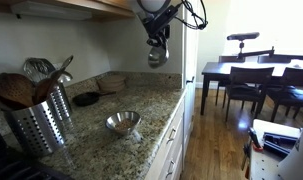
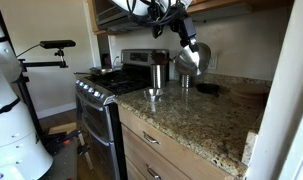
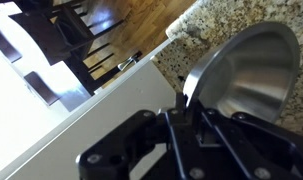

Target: Take the bowl on the right and pour the beans into the bowl on the left

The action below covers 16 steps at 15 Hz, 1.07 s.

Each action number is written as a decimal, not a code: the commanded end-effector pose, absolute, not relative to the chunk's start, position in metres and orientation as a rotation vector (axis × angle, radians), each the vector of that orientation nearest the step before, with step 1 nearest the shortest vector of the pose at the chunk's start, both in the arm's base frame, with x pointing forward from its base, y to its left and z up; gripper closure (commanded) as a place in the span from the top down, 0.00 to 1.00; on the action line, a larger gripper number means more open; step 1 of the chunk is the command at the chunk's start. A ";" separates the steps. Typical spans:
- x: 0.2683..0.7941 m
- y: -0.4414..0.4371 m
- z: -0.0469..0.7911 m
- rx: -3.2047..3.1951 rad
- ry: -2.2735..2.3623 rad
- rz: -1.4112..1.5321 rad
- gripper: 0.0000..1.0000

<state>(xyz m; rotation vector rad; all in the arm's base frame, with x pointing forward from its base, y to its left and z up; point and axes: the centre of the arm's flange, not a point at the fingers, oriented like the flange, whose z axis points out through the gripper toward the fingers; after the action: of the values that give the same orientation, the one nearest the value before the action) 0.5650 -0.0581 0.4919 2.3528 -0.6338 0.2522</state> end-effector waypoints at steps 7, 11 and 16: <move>0.547 -0.075 0.493 2.701 -0.402 0.141 0.08; 0.545 -0.079 0.484 2.777 -0.363 0.083 0.08; 0.543 -0.090 0.472 2.870 -0.320 0.047 0.08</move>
<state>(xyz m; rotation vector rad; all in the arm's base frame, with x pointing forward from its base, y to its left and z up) 0.5541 -0.0777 0.4763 2.8040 -0.3569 0.0275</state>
